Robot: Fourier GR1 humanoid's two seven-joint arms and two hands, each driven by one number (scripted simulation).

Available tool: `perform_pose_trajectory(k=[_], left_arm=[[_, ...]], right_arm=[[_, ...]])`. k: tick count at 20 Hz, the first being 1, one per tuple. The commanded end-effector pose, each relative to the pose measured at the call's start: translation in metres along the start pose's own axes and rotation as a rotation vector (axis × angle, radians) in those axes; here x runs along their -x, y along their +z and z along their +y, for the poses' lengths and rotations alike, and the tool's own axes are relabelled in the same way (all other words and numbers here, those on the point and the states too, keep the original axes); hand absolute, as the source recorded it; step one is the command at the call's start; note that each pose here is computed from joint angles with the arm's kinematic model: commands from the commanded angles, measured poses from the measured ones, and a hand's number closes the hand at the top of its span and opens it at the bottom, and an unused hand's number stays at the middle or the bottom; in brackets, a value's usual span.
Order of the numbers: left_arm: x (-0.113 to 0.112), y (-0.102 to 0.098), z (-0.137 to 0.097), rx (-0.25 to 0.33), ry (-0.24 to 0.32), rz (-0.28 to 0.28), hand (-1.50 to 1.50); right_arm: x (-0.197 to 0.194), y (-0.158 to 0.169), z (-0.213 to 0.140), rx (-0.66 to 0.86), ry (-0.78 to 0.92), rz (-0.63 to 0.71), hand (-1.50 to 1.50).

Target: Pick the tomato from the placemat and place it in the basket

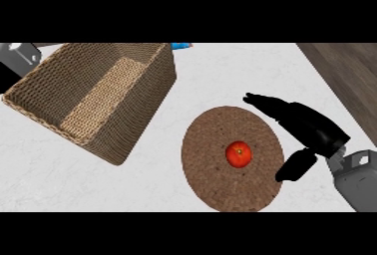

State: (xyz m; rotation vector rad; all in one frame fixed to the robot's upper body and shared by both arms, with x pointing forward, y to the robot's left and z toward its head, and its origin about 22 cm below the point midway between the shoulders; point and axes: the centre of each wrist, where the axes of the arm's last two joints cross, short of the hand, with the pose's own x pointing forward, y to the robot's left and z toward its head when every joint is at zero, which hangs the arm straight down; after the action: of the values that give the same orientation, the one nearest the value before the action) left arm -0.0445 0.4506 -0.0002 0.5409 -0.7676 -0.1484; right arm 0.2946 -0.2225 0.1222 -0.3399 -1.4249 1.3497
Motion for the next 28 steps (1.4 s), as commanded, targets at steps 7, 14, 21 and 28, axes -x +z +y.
perform_pose_trajectory(k=[7, 14, 21, 28], left_arm=[[-0.116, -0.059, -0.039, 0.101, 0.165, -0.660, 0.00], [-0.115, -0.063, -0.036, 0.107, 0.164, -0.667, 0.00], [-0.117, -0.068, -0.034, 0.119, 0.159, -0.685, 0.00], [-0.118, -0.074, -0.036, 0.125, 0.170, -0.698, 0.00]], right_arm=[[-0.007, -0.004, 0.013, 0.016, -0.027, -0.031, -1.50], [-0.006, -0.003, 0.020, 0.010, 0.010, 0.000, -1.50], [-0.010, -0.005, 0.028, -0.015, 0.055, 0.015, -1.50], [-0.011, -0.008, 0.048, -0.028, 0.055, 0.044, -1.50]])
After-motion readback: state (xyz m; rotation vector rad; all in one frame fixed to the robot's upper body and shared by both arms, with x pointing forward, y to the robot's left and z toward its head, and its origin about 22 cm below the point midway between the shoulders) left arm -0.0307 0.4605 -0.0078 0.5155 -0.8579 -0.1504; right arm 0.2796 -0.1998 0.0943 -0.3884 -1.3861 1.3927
